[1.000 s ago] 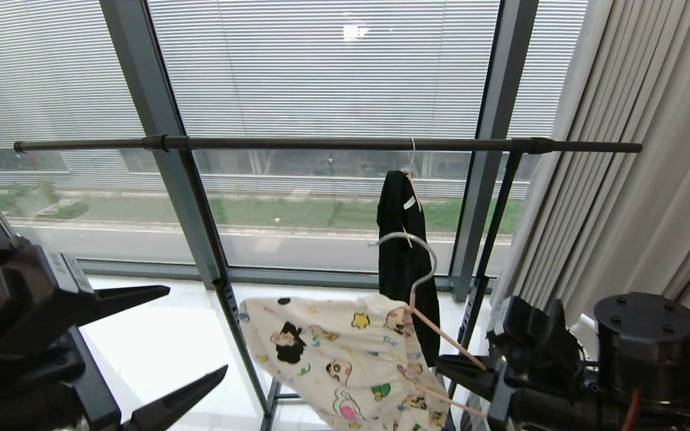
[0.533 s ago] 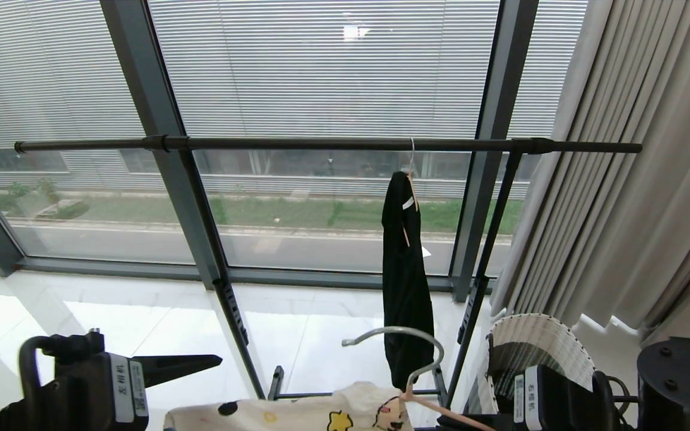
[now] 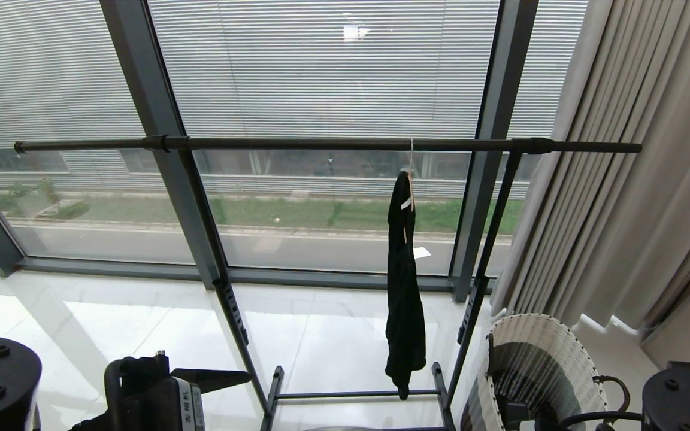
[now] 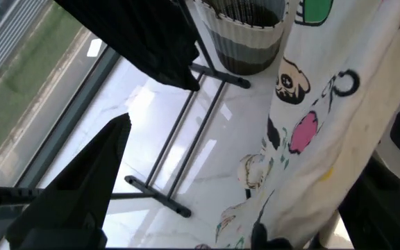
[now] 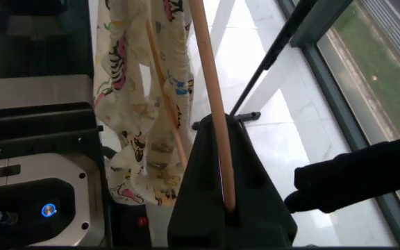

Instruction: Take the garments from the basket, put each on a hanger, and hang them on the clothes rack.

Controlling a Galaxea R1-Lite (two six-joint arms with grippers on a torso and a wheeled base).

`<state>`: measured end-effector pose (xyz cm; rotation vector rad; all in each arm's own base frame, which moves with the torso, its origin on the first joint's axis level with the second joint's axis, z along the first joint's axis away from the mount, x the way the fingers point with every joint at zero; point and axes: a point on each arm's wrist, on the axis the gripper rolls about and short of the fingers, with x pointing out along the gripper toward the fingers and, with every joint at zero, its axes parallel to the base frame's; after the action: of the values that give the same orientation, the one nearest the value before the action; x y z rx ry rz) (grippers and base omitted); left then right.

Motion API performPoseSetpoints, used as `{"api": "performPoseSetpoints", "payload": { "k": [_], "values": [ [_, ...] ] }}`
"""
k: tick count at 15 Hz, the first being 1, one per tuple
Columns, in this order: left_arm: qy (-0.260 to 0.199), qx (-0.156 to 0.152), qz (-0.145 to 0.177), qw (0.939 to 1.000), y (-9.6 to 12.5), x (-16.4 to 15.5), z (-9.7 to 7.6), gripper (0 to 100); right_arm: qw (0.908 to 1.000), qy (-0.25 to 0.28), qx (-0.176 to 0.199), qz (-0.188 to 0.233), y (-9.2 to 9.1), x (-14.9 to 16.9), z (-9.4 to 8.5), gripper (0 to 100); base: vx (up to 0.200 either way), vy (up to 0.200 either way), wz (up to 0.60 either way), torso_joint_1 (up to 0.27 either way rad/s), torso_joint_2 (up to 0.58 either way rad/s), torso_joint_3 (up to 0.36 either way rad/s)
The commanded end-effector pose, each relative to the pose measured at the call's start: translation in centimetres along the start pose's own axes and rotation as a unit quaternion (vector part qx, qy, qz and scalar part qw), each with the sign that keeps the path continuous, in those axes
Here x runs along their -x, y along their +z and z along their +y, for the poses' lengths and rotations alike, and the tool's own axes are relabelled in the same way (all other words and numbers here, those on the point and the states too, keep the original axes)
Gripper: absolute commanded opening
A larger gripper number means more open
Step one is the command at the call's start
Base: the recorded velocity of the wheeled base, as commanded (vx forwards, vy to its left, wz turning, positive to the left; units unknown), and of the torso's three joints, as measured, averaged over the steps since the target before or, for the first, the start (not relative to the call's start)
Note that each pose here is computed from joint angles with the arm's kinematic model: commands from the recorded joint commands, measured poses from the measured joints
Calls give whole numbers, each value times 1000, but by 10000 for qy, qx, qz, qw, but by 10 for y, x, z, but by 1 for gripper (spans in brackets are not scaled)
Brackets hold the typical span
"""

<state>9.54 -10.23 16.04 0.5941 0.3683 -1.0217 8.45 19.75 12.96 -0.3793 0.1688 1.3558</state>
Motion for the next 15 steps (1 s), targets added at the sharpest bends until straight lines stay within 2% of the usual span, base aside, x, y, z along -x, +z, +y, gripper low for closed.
{"api": "performPoseSetpoints", "payload": {
  "k": [1, 2, 12, 13, 14, 15],
  "values": [
    [-70, -2, 90, 9999, 0, -5, -1, 100, 9999, 138, 63, -43, 3, -3, 6, 0, 0, 0, 0, 0, 0, 0],
    [-76, -7, 88, 9999, 0, -5, -1, 0, 9997, 194, 101, -53, 4, -3, 8, 0, 0, 0, 0, 0, 0, 0],
    [-58, -27, 6, 10000, 1, -5, -1, 0, 9997, 162, 133, -104, 9, -9, 9, 0, 0, 0, 0, 0, 0, 0],
    [-23, -17, -38, 10000, 1, -6, -1, 0, 9999, -15, 123, -54, 9, -9, 9, 0, 0, 0, 0, 0, 0, 0],
    [7, -1, -59, 10000, -1, -7, -1, 0, 9998, -157, 123, -20, 9, -9, 8, 100, 0, 0, 0, 0, 0, 0],
    [45, 21, -60, 10000, -3, -7, -1, 0, 9996, -240, 123, -7, 9, -8, 8, 100, 0, 0, 0, 0, 0, 0]
  ]
}}
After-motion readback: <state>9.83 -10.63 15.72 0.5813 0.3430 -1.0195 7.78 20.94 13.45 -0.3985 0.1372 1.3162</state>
